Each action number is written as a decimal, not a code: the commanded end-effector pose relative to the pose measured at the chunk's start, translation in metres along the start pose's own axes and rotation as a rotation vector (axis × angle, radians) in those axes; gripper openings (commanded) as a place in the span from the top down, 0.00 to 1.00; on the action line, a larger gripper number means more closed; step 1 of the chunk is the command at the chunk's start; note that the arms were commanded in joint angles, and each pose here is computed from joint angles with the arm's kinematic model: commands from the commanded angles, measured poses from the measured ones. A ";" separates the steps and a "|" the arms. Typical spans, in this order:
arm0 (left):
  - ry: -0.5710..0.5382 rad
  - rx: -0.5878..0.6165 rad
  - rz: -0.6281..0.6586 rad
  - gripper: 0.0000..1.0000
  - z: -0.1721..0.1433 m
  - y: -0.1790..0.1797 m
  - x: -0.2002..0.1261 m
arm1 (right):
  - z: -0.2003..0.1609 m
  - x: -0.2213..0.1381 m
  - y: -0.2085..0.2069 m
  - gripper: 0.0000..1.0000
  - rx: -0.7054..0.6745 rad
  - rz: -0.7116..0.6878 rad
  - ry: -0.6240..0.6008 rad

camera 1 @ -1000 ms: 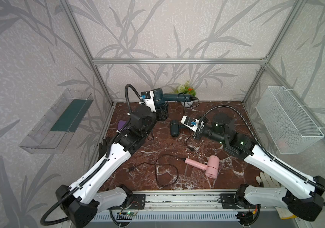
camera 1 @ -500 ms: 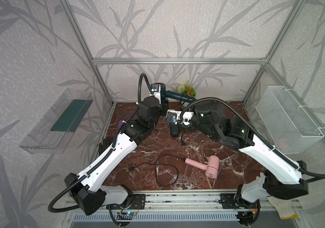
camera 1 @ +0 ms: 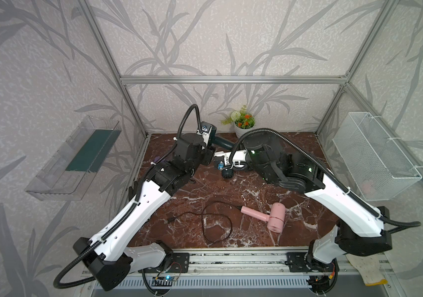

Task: Wrap the cord around the hair dryer
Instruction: Wrap the power cord around the hair dryer.

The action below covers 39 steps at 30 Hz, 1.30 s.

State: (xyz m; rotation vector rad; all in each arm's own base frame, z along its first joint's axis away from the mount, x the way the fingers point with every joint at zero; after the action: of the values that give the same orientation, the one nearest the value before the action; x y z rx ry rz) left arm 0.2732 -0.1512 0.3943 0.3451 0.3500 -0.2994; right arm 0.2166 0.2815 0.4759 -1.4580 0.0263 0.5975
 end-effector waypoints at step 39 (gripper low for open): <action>-0.224 -0.246 -0.233 1.00 0.033 -0.005 -0.035 | -0.107 0.015 0.012 0.35 0.518 0.045 -0.352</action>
State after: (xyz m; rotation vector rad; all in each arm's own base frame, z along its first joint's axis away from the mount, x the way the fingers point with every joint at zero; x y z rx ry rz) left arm 0.2503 -0.1634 0.3925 0.1140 0.3507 -0.5182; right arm 0.2679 0.1975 0.4308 -0.9195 -0.0151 0.8109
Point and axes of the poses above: each gripper's point midway between its finger pads, its own x axis out along the fingers, its own y axis along the line the jaws close on, z = x × y, the point moved 7 cm from there along -x, back along the fingers, and after that the axes turned 4 degrees about x, right-handed, at the moved point
